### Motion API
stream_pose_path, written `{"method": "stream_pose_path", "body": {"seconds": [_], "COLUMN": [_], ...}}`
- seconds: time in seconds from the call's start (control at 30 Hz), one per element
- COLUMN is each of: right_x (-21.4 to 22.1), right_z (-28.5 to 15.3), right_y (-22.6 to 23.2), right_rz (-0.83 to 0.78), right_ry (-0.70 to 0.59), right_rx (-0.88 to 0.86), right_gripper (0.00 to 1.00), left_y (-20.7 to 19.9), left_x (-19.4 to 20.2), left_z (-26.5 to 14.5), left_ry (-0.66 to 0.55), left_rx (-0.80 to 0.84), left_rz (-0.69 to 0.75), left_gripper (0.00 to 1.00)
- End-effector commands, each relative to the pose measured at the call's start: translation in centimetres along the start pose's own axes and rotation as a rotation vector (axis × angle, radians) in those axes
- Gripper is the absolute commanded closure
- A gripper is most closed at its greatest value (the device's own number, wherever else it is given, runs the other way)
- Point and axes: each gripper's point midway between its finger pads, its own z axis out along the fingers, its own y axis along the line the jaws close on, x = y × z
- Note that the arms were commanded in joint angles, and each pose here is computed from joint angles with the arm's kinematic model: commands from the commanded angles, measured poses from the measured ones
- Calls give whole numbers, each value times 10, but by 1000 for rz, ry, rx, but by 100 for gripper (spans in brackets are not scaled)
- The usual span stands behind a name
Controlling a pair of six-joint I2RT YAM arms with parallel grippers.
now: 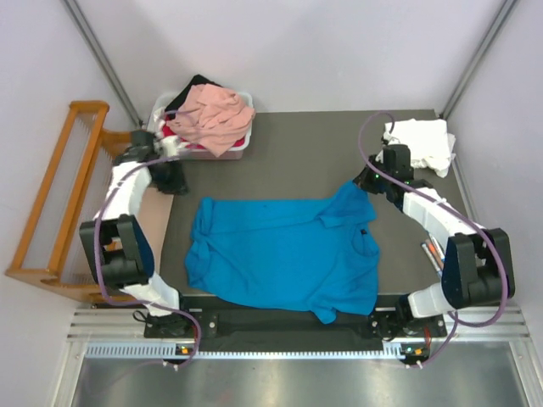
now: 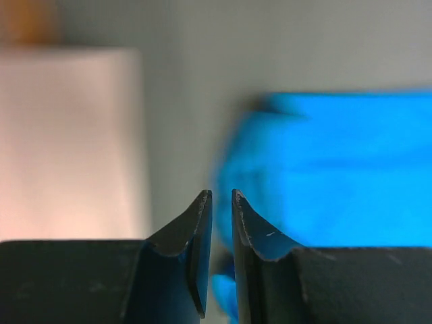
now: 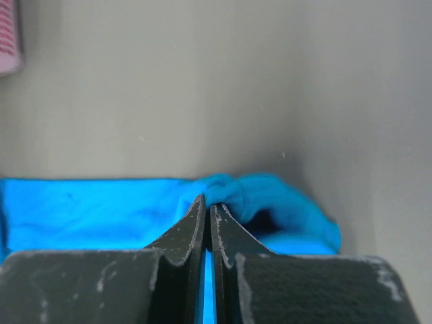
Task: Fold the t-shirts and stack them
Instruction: Flatten the tshirt out
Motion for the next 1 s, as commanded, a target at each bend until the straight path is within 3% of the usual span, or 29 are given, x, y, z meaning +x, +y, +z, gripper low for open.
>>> {"method": "stream_pose_path", "body": {"seconds": [0.0,0.03,0.13,0.33,0.7,0.9,0.97], "right_x": [8,14,35,63,68,77,77], "right_z": [13,14,13,-13,-58,-71,-75], "right_y": [1,-1,-5,-9,-12,-19,-21], "right_rz": [21,23,19,-28,-58,-59,-65], "right_ry": [7,23,61,94,65,80,78], "right_rx": [-31,-25,-10,6,10,38,45], "right_gripper": [100,100,100,100,100,100,94], "left_y": [-141,-166,-184,-172,-118,-71,-58], "left_x": [13,22,26,33,82,78,70], "left_z": [-39,-37,-25,10,85,97,95], "left_ry": [-44,-38,-23,63,276,301,281], "left_rx": [274,309,346,293,109,-28,-54], "left_rz": [370,427,423,373,334,249,213], "left_gripper": [77,76,76,78,79,82,83]}}
